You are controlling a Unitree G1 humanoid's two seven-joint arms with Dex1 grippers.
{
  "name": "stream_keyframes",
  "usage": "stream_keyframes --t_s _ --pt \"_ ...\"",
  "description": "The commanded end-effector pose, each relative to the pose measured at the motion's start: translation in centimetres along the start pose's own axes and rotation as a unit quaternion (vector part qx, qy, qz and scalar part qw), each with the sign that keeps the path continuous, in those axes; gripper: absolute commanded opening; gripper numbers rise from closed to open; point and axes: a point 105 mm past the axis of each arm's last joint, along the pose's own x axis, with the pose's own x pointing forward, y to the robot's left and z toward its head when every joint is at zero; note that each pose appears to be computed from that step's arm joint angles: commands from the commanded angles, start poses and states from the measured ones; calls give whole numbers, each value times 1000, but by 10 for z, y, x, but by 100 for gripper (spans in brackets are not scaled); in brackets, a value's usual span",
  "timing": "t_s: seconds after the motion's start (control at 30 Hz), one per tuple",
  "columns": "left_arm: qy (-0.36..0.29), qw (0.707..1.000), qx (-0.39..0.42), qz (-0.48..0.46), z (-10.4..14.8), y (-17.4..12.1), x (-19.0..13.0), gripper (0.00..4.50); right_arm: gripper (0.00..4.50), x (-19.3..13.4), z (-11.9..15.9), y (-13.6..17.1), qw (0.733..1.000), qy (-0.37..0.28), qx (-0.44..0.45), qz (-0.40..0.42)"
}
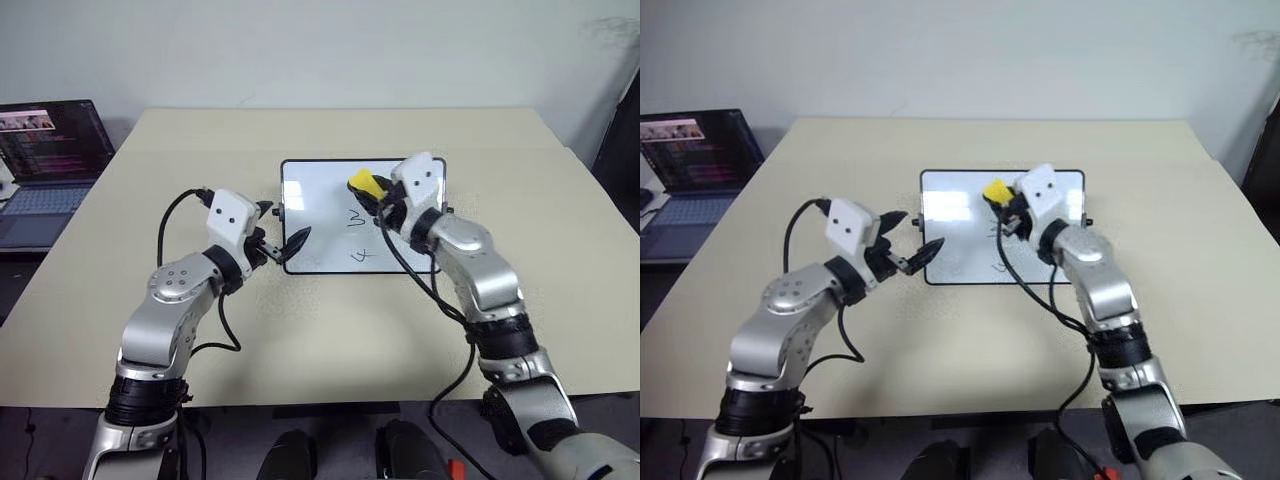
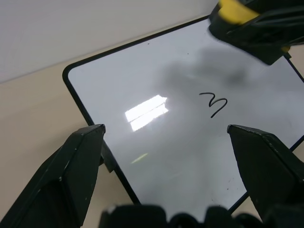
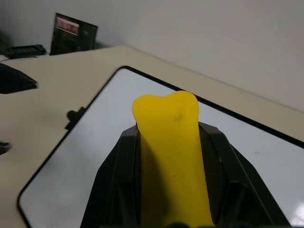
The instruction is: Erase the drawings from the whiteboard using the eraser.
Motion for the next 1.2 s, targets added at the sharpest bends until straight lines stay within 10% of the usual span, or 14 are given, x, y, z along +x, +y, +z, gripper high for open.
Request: stream_keyframes --t_s 0.03,0.43,1.2 --pt "-23 999 20 9 13 4 -7 450 130 -19 11 7 999 -30 -6 26" --pt "17 999 25 -29 -4 -7 -18 450 130 -55 -22 27 982 12 -177 71" --pt "14 996 19 -87 3 -19 -20 450 130 45 -35 -7 966 -20 -258 12"
